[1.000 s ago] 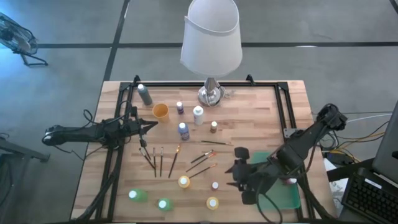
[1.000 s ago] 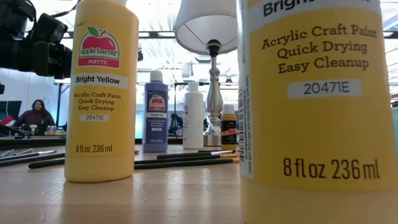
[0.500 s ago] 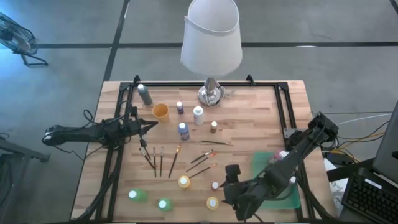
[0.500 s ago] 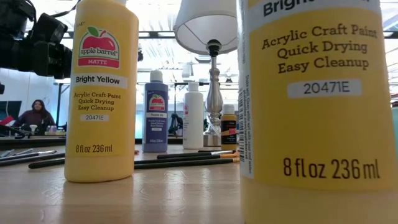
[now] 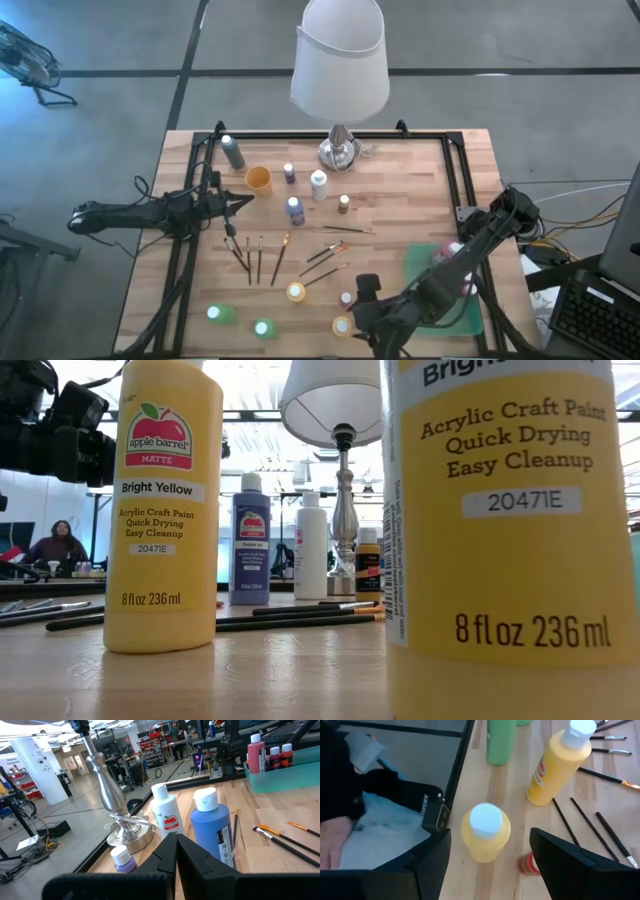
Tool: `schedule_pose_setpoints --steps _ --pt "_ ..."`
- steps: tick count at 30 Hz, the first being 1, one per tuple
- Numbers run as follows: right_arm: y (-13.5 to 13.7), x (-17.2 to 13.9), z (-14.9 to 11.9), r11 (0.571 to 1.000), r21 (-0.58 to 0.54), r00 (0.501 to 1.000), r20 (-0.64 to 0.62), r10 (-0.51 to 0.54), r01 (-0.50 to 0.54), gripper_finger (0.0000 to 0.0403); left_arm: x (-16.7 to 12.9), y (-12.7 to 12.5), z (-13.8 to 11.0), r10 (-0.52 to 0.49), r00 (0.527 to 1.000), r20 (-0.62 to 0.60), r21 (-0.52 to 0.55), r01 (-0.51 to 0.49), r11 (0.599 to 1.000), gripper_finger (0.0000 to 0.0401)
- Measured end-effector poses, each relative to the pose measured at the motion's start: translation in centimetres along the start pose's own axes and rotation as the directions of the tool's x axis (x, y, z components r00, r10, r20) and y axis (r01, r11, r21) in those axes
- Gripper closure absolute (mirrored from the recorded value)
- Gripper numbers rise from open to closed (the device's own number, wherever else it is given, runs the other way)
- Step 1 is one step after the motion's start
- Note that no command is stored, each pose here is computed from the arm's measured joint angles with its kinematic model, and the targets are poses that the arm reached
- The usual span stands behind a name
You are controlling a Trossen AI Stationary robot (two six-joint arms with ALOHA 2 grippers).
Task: Pick & Place Paint Supplies
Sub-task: Put the yellow paint bottle into the green bin
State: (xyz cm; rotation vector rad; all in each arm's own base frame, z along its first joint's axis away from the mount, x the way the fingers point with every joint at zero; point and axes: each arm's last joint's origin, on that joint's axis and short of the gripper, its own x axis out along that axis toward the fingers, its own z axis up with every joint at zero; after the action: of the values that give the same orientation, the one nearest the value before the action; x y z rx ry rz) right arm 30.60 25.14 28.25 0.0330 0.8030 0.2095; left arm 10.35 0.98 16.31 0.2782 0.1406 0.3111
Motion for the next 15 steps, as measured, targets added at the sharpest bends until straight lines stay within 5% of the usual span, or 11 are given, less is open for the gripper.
schedule_pose_setpoints --steps 15 --pt "0.6 2.8 -0.6 1.000 -0.001 1.000 0.006 0.008 -0.008 0.0160 0.0 0.0 0.0 0.000 1.000 0.000 0.000 0.000 1.000 0.0388"
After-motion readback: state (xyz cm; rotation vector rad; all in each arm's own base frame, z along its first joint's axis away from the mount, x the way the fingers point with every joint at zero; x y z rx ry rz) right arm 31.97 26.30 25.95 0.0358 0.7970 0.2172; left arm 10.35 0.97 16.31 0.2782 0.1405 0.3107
